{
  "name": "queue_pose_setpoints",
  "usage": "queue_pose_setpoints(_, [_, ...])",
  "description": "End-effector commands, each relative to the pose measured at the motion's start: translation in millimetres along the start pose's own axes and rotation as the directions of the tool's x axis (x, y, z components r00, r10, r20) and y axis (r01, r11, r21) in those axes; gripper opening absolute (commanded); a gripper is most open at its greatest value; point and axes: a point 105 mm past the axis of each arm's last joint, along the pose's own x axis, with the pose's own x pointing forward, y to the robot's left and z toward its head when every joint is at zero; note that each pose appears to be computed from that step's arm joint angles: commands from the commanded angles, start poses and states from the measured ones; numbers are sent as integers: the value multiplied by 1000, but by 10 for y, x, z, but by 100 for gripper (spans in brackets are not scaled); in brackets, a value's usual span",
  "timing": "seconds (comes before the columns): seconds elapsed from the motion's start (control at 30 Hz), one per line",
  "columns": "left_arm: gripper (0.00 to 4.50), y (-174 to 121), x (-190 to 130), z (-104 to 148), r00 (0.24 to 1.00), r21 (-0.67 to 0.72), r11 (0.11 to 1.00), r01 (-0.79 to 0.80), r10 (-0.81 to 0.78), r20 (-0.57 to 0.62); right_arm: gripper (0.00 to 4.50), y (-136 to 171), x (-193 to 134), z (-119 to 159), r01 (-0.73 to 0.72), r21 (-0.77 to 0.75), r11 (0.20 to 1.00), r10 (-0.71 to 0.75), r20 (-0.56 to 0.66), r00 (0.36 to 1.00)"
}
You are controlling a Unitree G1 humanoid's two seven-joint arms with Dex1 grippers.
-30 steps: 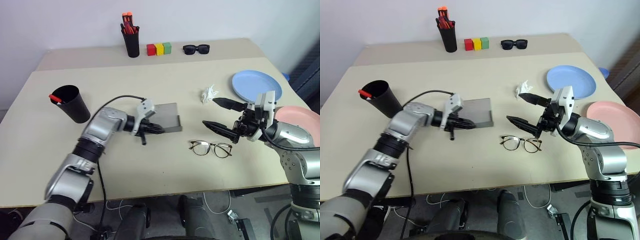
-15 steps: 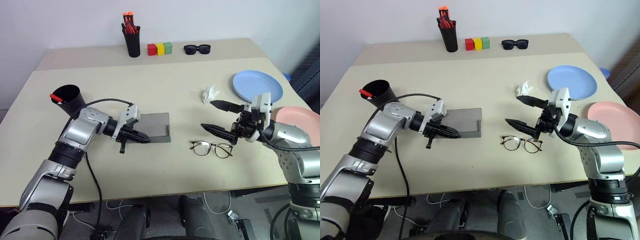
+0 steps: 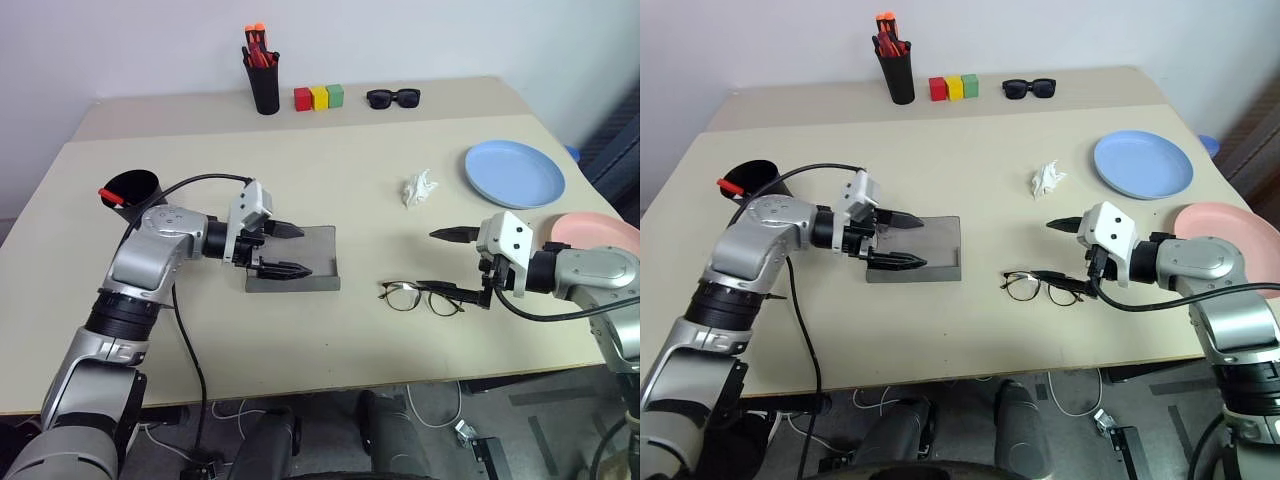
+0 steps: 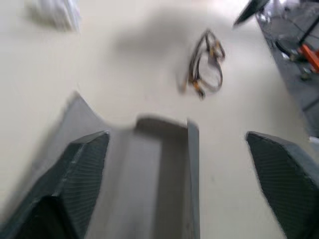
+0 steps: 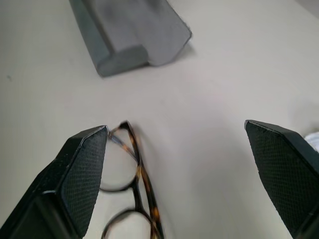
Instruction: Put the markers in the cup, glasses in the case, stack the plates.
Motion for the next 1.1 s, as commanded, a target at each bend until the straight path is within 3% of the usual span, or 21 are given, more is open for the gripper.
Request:
queue_pose_setpoints(0.03, [443, -150, -218, 213, 995, 85, 996, -17, 8, 103, 450, 68, 13, -44, -33, -95, 995, 25, -88, 996])
queue_pose_setpoints(0.3, [443, -362, -541, 61, 980, 91, 989, -118, 101, 170, 450, 140, 96, -246, -50, -52, 997, 41, -165, 986])
queue_pose_setpoints(0.4, [450, -410, -569, -10, 978, 105, 983, -151, 133, 159, 364, 120, 108, -342, -52, -62, 997, 38, -210, 977])
queue_pose_setpoints(0.43, [450, -423, -567, -23, 977, 104, 982, -158, 140, 159, 322, 118, 108, -378, -55, -69, 996, 38, -226, 973])
queue_pose_setpoints(0.47, [450, -439, -560, -29, 977, 101, 982, -159, 142, 160, 253, 133, 107, -407, -67, -65, 996, 50, -239, 970])
queue_pose_setpoints(0.5, [450, -452, -552, -32, 977, 100, 982, -160, 143, 161, 218, 143, 105, -426, -76, -73, 994, 56, -249, 967])
queue_pose_setpoints(0.8, [450, -480, -521, -24, 975, 72, 984, -160, 146, 170, 218, 127, 113, -432, -94, -84, 992, 70, -252, 965])
queue_pose_setpoints(0.87, [450, -480, -511, -24, 975, 77, 984, -158, 144, 170, 163, 112, 116, -424, -95, -83, 992, 72, -252, 965])
queue_pose_setpoints(1.0, [450, -473, -500, -27, 975, 72, 985, -157, 143, 170, 4, 103, 123, -393, -104, -97, 990, 77, -254, 964])
queue_pose_setpoints(1.1, [450, -470, -513, -42, 975, 62, 985, -160, 147, 167, 4, 93, 134, -359, -103, -99, 990, 76, -248, 966])
